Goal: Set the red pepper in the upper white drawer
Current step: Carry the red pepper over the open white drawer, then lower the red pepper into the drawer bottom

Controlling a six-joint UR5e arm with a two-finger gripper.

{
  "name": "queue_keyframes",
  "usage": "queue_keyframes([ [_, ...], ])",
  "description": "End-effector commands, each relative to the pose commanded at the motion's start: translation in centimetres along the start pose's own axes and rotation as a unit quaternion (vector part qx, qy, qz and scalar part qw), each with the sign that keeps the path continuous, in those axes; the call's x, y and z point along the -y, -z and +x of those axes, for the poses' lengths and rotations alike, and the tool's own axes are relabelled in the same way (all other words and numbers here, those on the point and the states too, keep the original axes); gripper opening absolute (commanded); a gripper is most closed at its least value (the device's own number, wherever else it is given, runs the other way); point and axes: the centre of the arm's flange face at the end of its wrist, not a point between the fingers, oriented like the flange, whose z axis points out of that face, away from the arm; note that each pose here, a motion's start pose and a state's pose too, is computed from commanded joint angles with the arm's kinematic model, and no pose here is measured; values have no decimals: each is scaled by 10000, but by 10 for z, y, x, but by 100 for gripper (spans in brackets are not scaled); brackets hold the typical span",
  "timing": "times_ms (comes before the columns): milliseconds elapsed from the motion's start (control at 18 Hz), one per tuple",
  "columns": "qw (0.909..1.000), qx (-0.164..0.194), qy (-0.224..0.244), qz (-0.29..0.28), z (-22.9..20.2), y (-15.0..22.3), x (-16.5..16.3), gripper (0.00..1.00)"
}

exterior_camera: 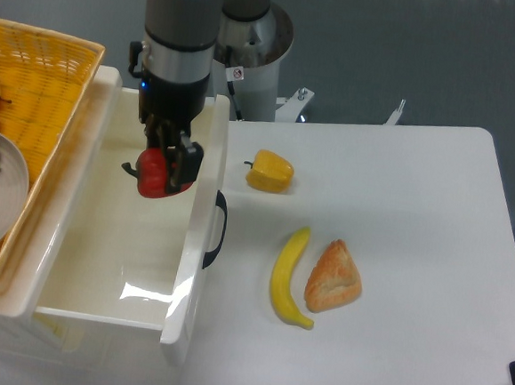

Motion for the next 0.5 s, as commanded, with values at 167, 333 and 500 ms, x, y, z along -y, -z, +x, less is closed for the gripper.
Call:
queue_keyframes([
  [167, 10000, -78, 12, -31, -4, -11, -1, 34],
  [333, 9997, -178, -154, -61, -5, -23, 0, 34],
  [500, 9994, -284, -174, -102, -6, -38, 1, 34],
])
